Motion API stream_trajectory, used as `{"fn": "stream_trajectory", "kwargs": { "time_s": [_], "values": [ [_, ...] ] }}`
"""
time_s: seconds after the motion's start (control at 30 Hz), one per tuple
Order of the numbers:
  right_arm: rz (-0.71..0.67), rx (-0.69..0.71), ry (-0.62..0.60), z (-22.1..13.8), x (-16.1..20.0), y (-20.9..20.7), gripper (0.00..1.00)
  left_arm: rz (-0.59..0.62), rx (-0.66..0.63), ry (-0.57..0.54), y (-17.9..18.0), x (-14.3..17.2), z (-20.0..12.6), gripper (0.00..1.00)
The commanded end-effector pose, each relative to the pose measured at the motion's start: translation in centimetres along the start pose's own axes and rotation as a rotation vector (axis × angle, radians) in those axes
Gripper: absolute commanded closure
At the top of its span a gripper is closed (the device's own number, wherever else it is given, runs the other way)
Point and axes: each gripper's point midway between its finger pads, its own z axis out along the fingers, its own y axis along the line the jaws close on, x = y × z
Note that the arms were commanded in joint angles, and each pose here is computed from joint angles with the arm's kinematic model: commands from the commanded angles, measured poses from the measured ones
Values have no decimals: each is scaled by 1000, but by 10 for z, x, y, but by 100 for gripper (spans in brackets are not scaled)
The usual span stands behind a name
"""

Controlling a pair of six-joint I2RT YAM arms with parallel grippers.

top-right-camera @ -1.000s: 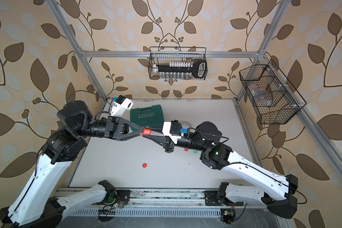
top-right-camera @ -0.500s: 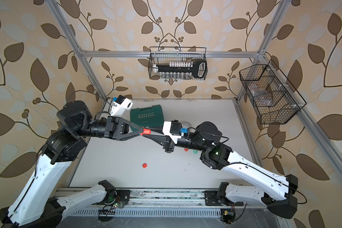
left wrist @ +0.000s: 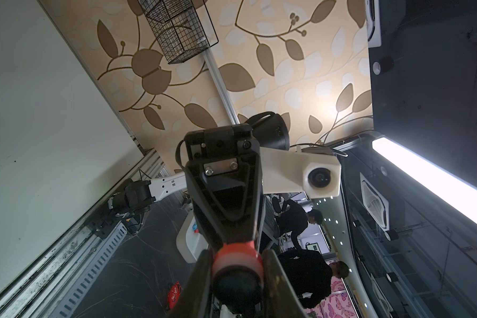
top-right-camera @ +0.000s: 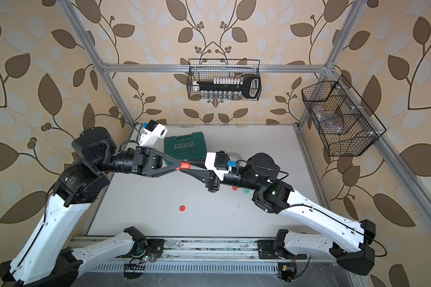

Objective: Close the stamp cap
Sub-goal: Pick up the stamp from the center of the board.

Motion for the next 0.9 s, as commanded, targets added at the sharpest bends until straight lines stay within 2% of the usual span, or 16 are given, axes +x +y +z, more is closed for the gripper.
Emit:
{"fn": "stream_trajectory", "kwargs": {
  "time_s": [0.0, 0.17, 0.23, 0.33, 0.4, 0.67, 0.8, 0.87],
  "values": [
    [-1, 6, -42, 2, -19, -2, 86, 26, 1, 11, 2, 2, 2, 94],
    [5, 8, -25, 2, -16, -3, 97, 27, -4, 3, 3, 1, 2, 93],
    [12, 19, -16, 1, -15, -4, 99, 27, -15, -6, 4, 0, 2, 81],
    [36, 44, 9, 0, -9, -8, 100, 36, -74, -50, 12, -4, -1, 56],
    [60, 74, 45, -3, -2, -12, 100, 51, -159, -105, 22, -9, -7, 48],
    [221, 216, 289, -16, 57, -20, 100, 101, -620, -300, 88, -29, -53, 42],
    [281, 271, 469, -18, 104, -8, 100, 121, -846, -338, 131, -39, -78, 42],
    [330, 317, 561, -18, 129, -3, 100, 109, -918, -342, 153, -43, -88, 42]
  ]
}}
